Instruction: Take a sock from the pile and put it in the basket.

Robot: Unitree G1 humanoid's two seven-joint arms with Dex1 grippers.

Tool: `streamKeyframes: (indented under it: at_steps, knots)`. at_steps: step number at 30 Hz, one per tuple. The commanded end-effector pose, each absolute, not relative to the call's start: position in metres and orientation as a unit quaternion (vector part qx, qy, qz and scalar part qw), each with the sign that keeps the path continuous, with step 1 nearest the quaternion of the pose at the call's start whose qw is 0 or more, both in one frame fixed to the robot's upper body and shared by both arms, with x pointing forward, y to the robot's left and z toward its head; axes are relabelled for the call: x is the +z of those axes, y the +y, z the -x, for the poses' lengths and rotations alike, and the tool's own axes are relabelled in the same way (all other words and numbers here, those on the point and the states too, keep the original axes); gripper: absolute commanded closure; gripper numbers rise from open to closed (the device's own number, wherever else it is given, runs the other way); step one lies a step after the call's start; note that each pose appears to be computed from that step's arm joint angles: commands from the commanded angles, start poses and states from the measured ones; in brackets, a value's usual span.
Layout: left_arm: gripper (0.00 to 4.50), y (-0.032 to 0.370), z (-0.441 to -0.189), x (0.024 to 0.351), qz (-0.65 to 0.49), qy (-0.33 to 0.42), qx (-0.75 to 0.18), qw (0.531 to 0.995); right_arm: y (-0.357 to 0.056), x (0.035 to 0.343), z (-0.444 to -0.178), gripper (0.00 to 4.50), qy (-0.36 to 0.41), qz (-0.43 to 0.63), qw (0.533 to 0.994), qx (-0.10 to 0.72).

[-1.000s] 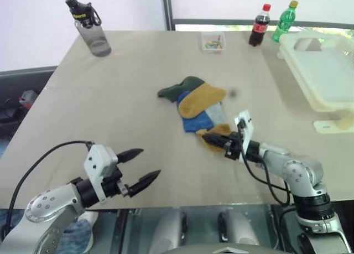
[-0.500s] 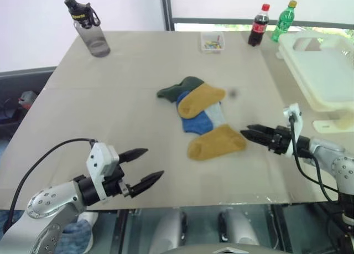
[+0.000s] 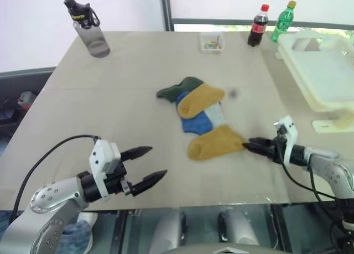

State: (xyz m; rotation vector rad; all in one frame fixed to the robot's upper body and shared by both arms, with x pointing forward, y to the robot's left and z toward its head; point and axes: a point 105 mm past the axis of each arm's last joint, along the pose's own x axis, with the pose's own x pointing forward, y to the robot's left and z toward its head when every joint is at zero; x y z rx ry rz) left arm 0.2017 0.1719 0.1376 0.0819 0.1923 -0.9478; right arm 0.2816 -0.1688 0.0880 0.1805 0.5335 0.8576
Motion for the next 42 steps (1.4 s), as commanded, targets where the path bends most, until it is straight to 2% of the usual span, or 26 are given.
streamKeyframes:
  at_steps: [1, 2, 9, 14, 17, 24, 29, 30, 31, 33, 34, 39, 42]
  knots:
    - [0.0, 0.168, -0.2, 0.142, -0.042, 0.086, -0.468, 0.879, -0.161, 0.087, -0.267, 4.19, 0.269, -0.081, 0.849, 0.448]
    - [0.0, 0.168, -0.2, 0.141, -0.042, 0.086, -0.468, 0.879, -0.16, 0.087, -0.266, 4.45, 0.27, -0.08, 0.847, 0.451]
    - [0.0, 0.167, -0.201, 0.141, -0.043, 0.085, -0.466, 0.879, -0.161, 0.087, -0.266, 4.45, 0.267, -0.089, 0.851, 0.444]
    - [0.0, 0.167, -0.201, 0.141, -0.043, 0.086, -0.466, 0.879, -0.163, 0.09, -0.278, 4.45, 0.259, -0.11, 0.864, 0.417]
    - [0.0, 0.167, -0.201, 0.141, -0.044, 0.086, -0.465, 0.88, -0.163, 0.094, -0.276, 3.69, 0.258, -0.127, 0.86, 0.422]
    - [0.0, 0.167, -0.202, 0.14, -0.046, 0.085, -0.463, 0.881, -0.159, 0.103, -0.279, 0.38, 0.249, -0.178, 0.852, 0.425]
    - [0.0, 0.168, -0.203, 0.14, -0.049, 0.085, -0.462, 0.881, -0.155, 0.102, -0.279, 0.38, 0.254, -0.196, 0.849, 0.421]
    - [0.0, 0.168, -0.203, 0.14, -0.049, 0.085, -0.462, 0.882, -0.156, 0.099, -0.28, 0.92, 0.261, -0.195, 0.85, 0.414]
    - [0.0, 0.168, -0.203, 0.139, -0.049, 0.086, -0.461, 0.882, -0.156, 0.096, -0.281, 0.91, 0.265, -0.194, 0.852, 0.408]
    - [0.0, 0.168, -0.203, 0.139, -0.05, 0.087, -0.461, 0.882, -0.156, 0.094, -0.281, 1.78, 0.268, -0.195, 0.852, 0.406]
    - [0.0, 0.168, -0.203, 0.139, -0.051, 0.087, -0.461, 0.882, -0.155, 0.095, -0.281, 1.96, 0.268, -0.195, 0.852, 0.406]
    - [0.0, 0.169, -0.203, 0.138, -0.051, 0.088, -0.461, 0.882, -0.155, 0.096, -0.277, 4.42, 0.271, -0.191, 0.848, 0.414]
    - [0.0, 0.168, -0.203, 0.138, -0.051, 0.088, -0.461, 0.882, -0.155, 0.094, -0.273, 4.42, 0.279, -0.186, 0.844, 0.419]
